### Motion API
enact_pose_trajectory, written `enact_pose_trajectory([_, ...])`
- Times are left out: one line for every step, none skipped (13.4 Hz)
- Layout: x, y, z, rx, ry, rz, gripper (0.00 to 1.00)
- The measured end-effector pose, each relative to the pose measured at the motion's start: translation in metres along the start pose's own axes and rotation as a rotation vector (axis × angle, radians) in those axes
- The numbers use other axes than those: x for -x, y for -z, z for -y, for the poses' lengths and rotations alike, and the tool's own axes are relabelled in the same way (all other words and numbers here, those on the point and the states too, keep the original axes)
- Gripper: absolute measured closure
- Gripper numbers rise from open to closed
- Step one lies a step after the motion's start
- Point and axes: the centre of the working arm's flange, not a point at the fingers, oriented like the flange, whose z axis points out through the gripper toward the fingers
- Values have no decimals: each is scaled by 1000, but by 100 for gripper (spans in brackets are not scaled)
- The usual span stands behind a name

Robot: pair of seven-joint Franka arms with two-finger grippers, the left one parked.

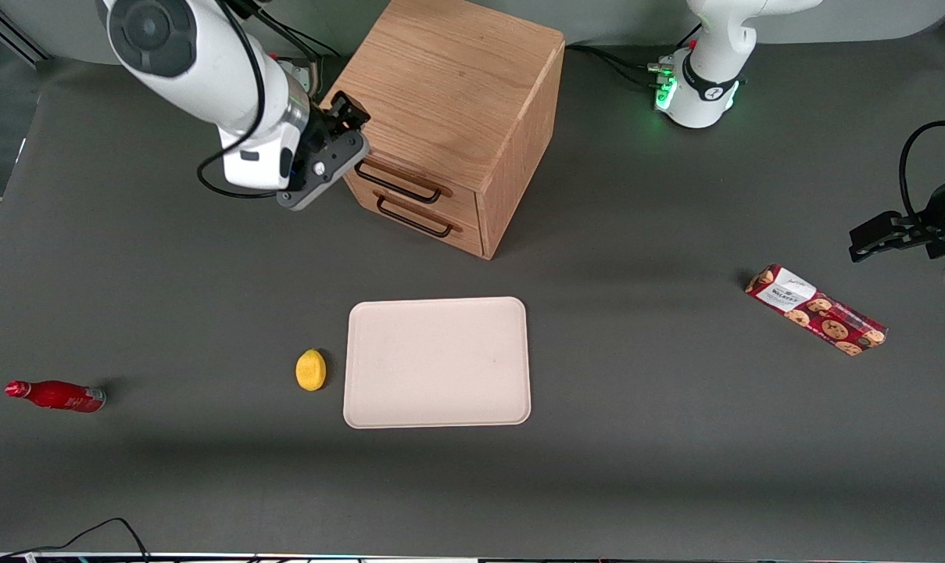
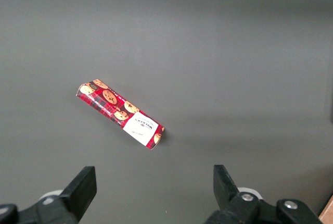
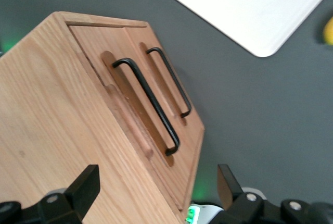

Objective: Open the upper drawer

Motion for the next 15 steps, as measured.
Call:
enact_pose_trajectory([-6,-7,-1,-32,0,11,0])
enact_pose_trajectory([-10,-13,-2,-53,-1,22,0])
enact_pose_trajectory([-13,-17,-3,-63,-1,29,0])
enact_pose_trajectory([-15,-20,-3,-66,8,34,0])
enact_pose_trajectory([-17,-23,-5,-68,30,38,0])
enact_pose_trajectory([-19,-26,-9,-71,55,43,0])
enact_pose_trajectory([-22,-31,-17,-76,72,53,0])
enact_pose_trajectory([-27,-38,-25,-81,79,64,0])
enact_pose_trajectory([-32,-46,-34,-86,82,77,0])
enact_pose_trajectory([-38,-55,-40,-90,81,90,0])
enact_pose_trajectory([-43,-64,-43,-93,79,103,0])
enact_pose_trajectory([-48,-72,-44,-95,77,115,0])
enact_pose_trajectory([-52,-81,-45,-97,78,128,0])
enact_pose_trajectory([-56,-89,-45,-99,84,141,0])
enact_pose_trajectory([-60,-97,-45,-103,102,152,0])
